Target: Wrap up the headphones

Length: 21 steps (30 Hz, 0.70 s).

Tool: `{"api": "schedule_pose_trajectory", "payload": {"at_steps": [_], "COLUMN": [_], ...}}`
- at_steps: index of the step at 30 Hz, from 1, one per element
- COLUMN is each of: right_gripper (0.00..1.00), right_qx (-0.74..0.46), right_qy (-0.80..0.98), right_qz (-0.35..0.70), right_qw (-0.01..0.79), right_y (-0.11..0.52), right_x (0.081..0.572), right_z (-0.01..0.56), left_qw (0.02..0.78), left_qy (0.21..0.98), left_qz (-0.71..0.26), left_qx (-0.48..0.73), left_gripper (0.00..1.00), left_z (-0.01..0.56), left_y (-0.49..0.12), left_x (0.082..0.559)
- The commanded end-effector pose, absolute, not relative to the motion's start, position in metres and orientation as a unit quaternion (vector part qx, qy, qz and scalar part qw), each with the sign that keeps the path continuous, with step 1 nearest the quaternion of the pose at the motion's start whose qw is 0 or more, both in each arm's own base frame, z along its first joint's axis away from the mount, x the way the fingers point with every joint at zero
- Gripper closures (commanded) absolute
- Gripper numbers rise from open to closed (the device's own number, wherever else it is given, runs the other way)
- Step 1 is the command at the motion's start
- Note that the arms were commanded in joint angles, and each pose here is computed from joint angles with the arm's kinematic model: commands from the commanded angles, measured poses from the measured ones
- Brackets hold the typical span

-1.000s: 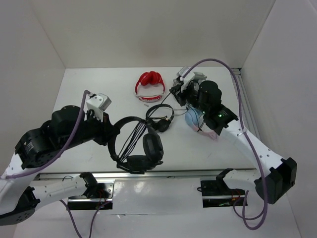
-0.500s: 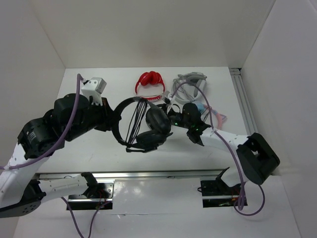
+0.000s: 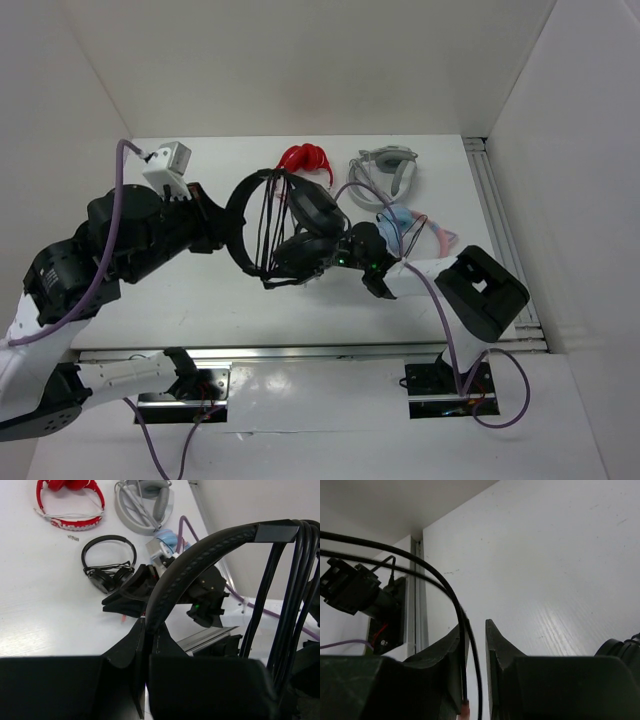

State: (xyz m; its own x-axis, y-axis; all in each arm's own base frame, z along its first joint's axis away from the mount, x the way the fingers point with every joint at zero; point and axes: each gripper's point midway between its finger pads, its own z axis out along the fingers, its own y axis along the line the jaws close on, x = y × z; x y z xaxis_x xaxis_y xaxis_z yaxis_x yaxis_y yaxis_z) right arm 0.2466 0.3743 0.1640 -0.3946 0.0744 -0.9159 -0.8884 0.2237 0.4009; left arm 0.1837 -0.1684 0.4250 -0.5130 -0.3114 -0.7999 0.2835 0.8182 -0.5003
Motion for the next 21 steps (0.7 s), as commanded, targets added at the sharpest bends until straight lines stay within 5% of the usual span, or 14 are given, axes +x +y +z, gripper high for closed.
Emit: {"api": "schedule_pose_trajectory", "payload": {"at_steps": [1, 12, 21], "right_gripper": [0.73, 0.7, 0.59], "right_qx": [-0.319, -0.321, -0.329], "right_qy": [0.592, 0.591, 0.612], "right_qz": [0.554, 0.563, 0.551], "right_qw": [0.49, 0.481, 0.461], "right_y": [0.383, 0.389, 0.38], "right_x": [0.251, 0.253, 0.243], "right_z": [0.197, 0.201, 0.178], "left_qw": [0.524, 0.539, 0.547], "left_qy": [0.768, 0.768, 0.774], "left_qz": [-0.367, -0.339, -0.303], "left_qx": [-0.04, -0.077, -0.097], "left_gripper": [1.0, 1.0, 1.0], "left_z": [0.463, 0.461, 0.451], "left_y": [-0.174, -0.155, -0.146], "left_x": [0.184, 0.188, 0.198]}}
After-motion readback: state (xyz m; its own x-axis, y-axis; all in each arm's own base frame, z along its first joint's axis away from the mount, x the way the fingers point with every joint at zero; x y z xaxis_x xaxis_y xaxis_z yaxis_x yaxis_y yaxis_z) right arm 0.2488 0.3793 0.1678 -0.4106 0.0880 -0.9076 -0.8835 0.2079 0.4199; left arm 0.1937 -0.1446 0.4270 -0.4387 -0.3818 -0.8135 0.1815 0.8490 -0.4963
